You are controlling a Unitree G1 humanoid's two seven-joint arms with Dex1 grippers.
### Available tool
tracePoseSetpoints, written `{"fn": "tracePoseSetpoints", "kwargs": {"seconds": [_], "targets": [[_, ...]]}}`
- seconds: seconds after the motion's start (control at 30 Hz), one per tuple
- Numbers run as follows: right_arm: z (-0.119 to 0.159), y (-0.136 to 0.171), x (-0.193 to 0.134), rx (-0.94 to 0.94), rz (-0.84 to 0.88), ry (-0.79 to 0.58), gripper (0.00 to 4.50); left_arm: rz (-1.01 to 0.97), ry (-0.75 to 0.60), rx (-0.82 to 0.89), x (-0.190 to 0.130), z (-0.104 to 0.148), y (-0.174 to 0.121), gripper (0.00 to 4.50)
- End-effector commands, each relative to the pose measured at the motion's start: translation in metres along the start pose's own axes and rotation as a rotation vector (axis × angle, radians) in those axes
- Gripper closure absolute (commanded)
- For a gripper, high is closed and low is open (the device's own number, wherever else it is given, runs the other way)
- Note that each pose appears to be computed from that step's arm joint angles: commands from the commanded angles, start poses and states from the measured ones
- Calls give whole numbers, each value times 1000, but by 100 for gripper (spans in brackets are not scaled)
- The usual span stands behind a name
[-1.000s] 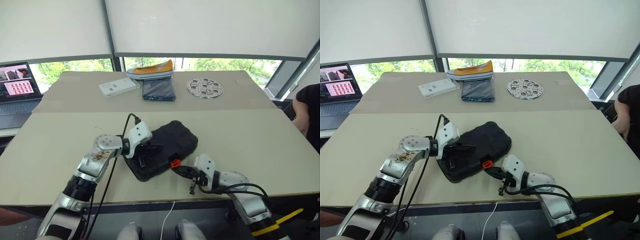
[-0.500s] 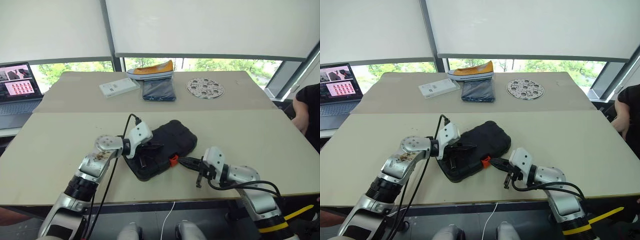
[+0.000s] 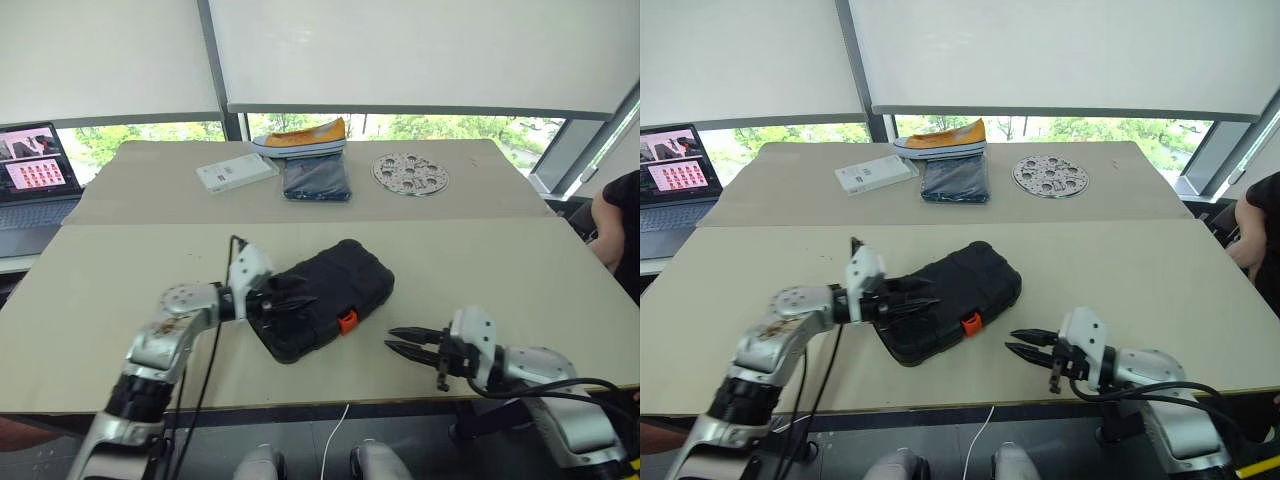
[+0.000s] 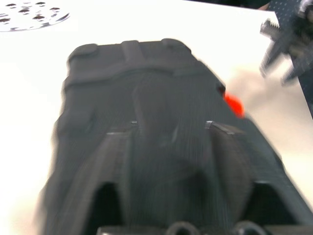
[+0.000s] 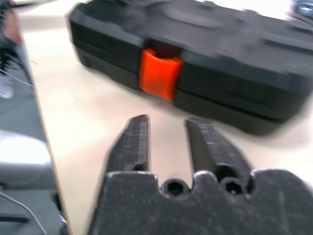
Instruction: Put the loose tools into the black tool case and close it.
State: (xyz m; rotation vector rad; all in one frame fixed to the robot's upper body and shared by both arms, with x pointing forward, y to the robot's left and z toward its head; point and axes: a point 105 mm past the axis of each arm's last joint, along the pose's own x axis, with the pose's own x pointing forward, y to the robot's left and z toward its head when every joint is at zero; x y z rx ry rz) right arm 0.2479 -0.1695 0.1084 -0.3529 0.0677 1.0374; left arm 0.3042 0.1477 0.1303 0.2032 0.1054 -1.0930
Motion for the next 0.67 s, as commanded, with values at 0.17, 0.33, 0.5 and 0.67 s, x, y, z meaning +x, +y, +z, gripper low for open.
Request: {"fn": "tracePoseSetpoints", "kwargs": {"seconds": [0.17,0.33,0.5,0.67], "targets": [[0,-52,-62,-171,-177,73,34,295,150,62,-107,-22,24,0],[-3,-73,-73,-190,-185,86,3,425,274,109,-147,-50,20,0],[-8,-81,-67,-204,-151,75,3,468,293,99,-151,-59,10,0],[-15,-81,-58,-211,-132,63,3,495,278,124,-148,-57,9,0]]}}
